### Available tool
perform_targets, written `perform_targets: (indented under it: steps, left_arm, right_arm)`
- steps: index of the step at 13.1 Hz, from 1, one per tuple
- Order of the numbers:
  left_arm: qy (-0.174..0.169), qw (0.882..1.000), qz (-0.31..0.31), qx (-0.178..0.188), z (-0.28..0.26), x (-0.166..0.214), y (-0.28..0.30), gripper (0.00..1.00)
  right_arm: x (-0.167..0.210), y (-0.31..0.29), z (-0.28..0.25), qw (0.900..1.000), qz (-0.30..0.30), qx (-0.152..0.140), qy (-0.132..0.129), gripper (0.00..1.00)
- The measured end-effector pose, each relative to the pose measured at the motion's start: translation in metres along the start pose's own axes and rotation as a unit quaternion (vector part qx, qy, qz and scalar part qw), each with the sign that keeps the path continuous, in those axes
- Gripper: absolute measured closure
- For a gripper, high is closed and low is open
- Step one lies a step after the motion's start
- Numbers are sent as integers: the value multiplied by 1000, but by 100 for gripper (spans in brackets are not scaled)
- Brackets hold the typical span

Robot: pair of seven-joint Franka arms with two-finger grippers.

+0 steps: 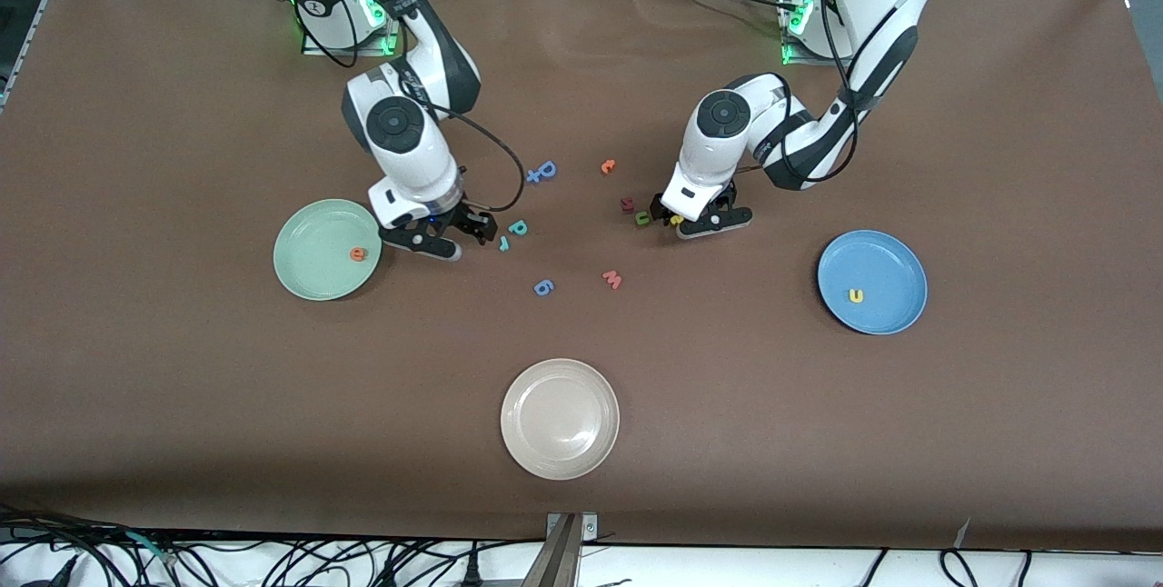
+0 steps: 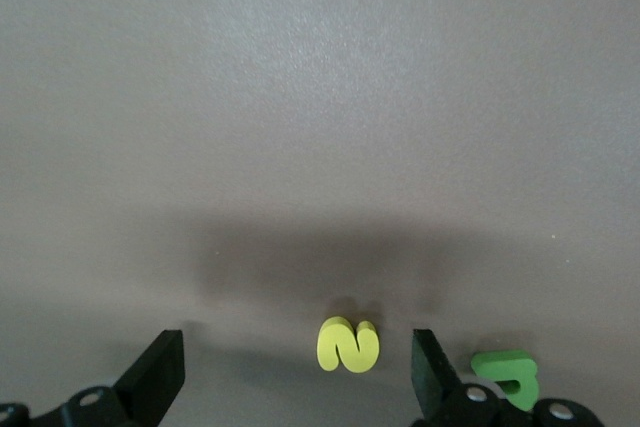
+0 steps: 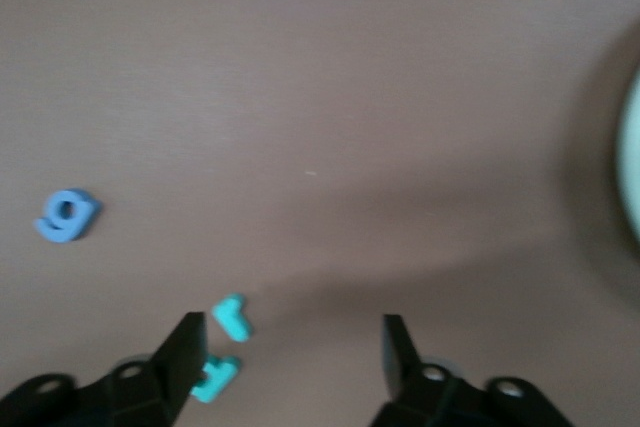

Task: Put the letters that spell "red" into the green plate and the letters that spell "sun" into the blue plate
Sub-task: 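Move the left gripper and the right gripper back over the letters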

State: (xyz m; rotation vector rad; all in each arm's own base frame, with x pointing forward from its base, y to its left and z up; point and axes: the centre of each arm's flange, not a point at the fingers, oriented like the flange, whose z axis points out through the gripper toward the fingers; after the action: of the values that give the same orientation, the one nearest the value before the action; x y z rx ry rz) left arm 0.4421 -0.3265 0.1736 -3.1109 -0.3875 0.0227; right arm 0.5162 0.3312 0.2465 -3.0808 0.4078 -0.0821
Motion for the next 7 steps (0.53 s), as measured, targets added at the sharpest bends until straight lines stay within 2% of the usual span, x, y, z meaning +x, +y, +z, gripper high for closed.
perform_targets:
  steps: [3, 4, 5, 6, 7]
  left_arm:
    - [-4, 1000, 1, -1, 4, -3, 2, 4]
    - [-4, 1000, 0, -1, 4, -4, 3, 13]
    - [-4, 1000, -2, -1, 4, -4, 3, 26]
    - [-4, 1000, -4, -1, 4, -5, 4, 39]
    - [-3, 1000, -4, -4, 3, -4, 5, 51]
  right_arm:
    - [-9, -17, 39, 1000, -15, 13, 14, 26]
    - [-15, -22, 52, 999, -22, 18, 19, 26]
    - [-21, -27, 62, 999, -28, 21, 22, 32]
    - [-24, -30, 66, 999, -32, 23, 23, 32]
    - [-26, -32, 66, 999, -33, 23, 23, 39]
